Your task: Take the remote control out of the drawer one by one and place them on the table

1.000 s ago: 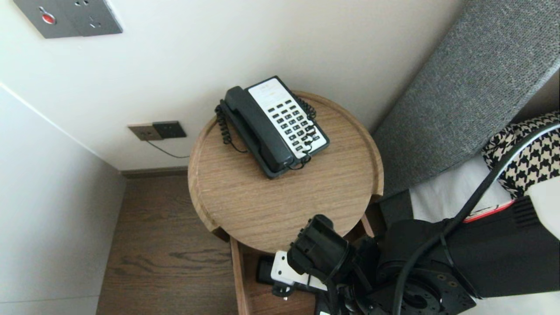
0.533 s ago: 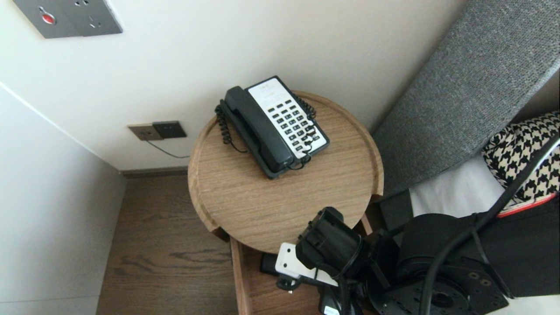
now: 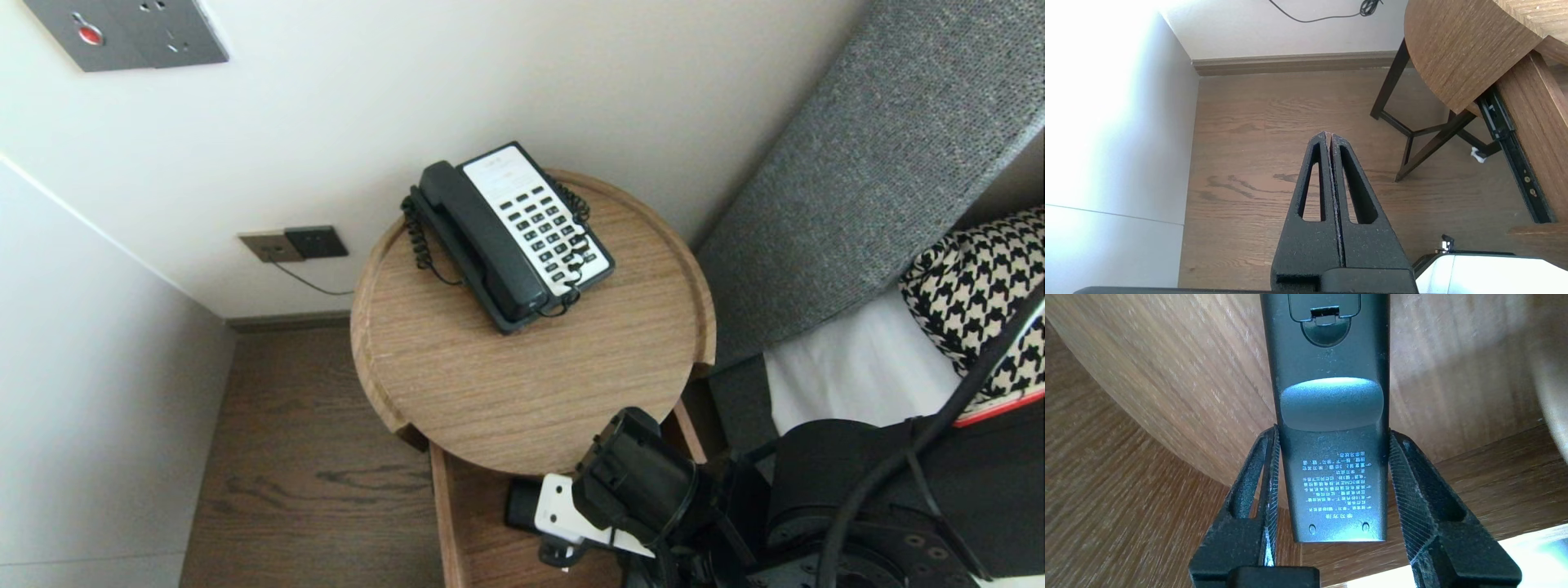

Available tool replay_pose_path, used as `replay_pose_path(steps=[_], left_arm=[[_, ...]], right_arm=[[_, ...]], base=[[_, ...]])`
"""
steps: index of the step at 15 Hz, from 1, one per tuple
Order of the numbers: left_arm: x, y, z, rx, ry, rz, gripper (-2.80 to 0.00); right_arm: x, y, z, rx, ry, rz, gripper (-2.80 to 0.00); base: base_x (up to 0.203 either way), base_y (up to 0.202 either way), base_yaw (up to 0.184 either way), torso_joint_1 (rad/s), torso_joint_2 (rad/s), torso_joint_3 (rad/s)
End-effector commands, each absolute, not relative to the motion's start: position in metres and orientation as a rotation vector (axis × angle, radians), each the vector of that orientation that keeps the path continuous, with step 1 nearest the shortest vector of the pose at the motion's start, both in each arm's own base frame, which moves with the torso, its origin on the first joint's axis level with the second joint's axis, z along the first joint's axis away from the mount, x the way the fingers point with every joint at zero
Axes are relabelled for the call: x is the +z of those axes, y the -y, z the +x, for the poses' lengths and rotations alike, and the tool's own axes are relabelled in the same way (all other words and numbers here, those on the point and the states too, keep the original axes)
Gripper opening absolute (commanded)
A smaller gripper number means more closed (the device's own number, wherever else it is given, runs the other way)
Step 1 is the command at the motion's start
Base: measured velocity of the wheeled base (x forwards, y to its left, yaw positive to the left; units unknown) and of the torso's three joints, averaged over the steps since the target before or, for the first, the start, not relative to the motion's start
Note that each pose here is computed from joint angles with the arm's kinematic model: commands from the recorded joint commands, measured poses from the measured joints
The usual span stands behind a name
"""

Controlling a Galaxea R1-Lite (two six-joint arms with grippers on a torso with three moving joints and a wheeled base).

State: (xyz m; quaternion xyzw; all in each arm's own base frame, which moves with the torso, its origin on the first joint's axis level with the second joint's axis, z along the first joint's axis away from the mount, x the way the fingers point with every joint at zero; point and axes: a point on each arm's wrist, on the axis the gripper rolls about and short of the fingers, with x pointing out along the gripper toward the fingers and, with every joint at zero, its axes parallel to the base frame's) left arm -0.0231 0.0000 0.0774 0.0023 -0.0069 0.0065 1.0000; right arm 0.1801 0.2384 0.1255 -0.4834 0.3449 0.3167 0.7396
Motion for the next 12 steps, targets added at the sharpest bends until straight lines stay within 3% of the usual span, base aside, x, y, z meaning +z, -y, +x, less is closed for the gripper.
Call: replay_pose_path(steps=[1,12], left_arm=[[0.077,0.0,-0.023,0.014,0.015,0.005,-2.8],[0.077,0.0,-0.023,0.014,0.015,0.005,-2.8]], right_arm=[[0.118,-0.239,0.18,0.696,-0.781,-1.08,-2.8],[0.079,-0.254,0.201,0.692,-0.829,-1.095,-2.8]], base=[[0.0,0.0,0.0,0.0,0.0,0.0],[0.0,0.0,0.0,0.0,0.0,0.0]])
